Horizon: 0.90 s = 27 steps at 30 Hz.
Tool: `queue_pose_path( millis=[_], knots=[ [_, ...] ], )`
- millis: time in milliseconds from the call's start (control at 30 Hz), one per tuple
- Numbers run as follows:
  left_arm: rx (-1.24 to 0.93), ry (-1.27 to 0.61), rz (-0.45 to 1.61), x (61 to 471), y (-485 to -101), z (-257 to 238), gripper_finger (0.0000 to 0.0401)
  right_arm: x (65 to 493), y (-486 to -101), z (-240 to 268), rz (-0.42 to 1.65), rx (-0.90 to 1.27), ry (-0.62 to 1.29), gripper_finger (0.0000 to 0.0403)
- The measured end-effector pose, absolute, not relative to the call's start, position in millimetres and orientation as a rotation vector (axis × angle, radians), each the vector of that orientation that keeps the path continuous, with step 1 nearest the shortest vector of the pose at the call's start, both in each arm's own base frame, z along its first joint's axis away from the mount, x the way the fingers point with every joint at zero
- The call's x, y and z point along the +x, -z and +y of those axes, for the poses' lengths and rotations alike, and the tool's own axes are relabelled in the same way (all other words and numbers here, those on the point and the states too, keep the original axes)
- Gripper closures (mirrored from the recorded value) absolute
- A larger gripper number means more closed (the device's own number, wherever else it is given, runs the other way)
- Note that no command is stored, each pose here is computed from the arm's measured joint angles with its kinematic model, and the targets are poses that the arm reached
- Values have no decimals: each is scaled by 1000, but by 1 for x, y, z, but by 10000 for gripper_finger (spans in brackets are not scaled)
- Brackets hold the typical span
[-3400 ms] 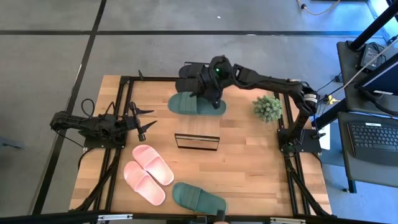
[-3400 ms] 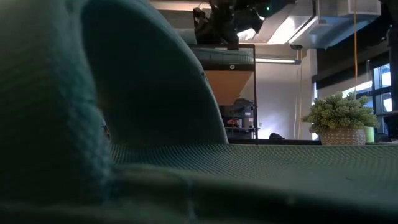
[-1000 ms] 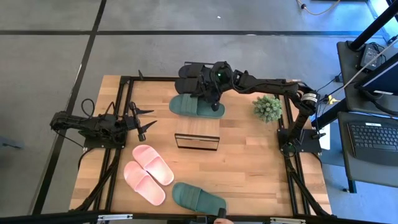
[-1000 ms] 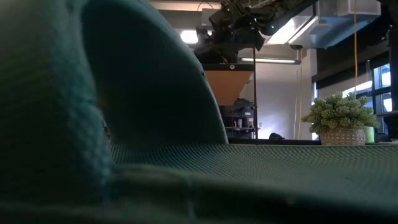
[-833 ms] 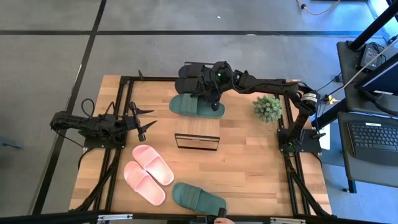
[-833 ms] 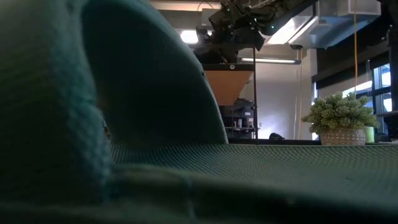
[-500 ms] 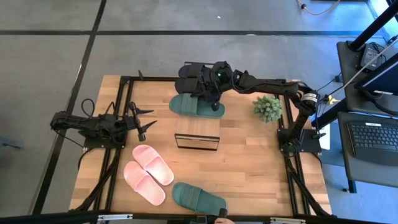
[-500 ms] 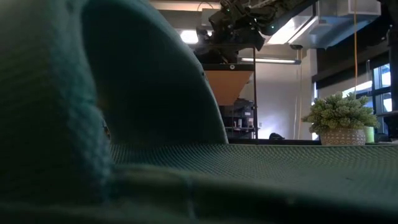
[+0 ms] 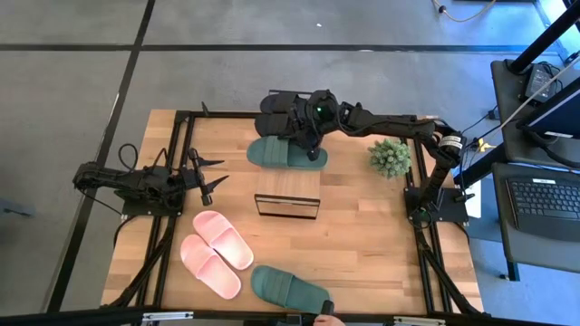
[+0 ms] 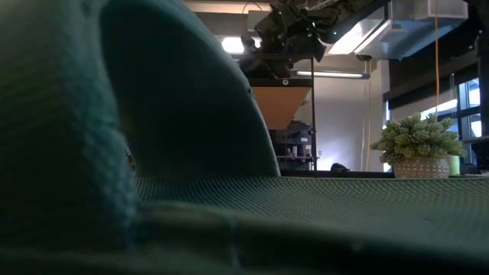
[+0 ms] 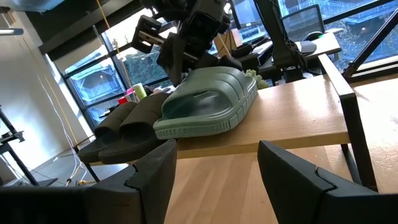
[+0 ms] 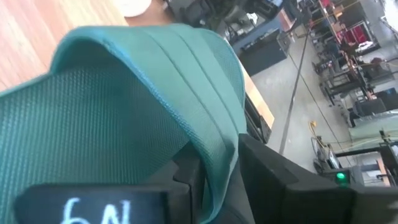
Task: Pick and place slides into the shelf
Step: Put the top blue slipper on the shelf
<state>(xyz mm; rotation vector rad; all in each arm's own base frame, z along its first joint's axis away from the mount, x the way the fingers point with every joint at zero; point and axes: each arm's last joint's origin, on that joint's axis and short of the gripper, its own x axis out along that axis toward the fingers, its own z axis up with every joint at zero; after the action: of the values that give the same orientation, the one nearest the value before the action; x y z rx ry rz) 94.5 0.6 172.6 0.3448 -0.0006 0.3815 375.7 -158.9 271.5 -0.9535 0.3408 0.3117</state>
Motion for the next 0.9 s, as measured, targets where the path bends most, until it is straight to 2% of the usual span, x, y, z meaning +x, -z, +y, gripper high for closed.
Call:
queue_pose_path(
  millis=[100, 200, 433, 567, 700, 900],
  knots=[
    [345, -382, 0, 94, -172, 1, 184, 376, -271, -159, 341, -962, -313, 303],
    [345, -382, 0, 94, -172, 1, 184, 376, -271, -159, 341, -962, -313, 285],
    [345, -381, 0, 94, -173, 1, 184, 377, -273, -160, 332, -927, -289, 196],
    [345, -382, -1, 94, -173, 1, 184, 377, -274, -160, 326, -931, -285, 159],
    [345, -382, 0, 94, -172, 1, 184, 377, -274, -160, 331, -932, -280, 142],
    [345, -381, 0, 94, -173, 1, 184, 377, -274, -160, 330, -926, -278, 139]
  ],
)
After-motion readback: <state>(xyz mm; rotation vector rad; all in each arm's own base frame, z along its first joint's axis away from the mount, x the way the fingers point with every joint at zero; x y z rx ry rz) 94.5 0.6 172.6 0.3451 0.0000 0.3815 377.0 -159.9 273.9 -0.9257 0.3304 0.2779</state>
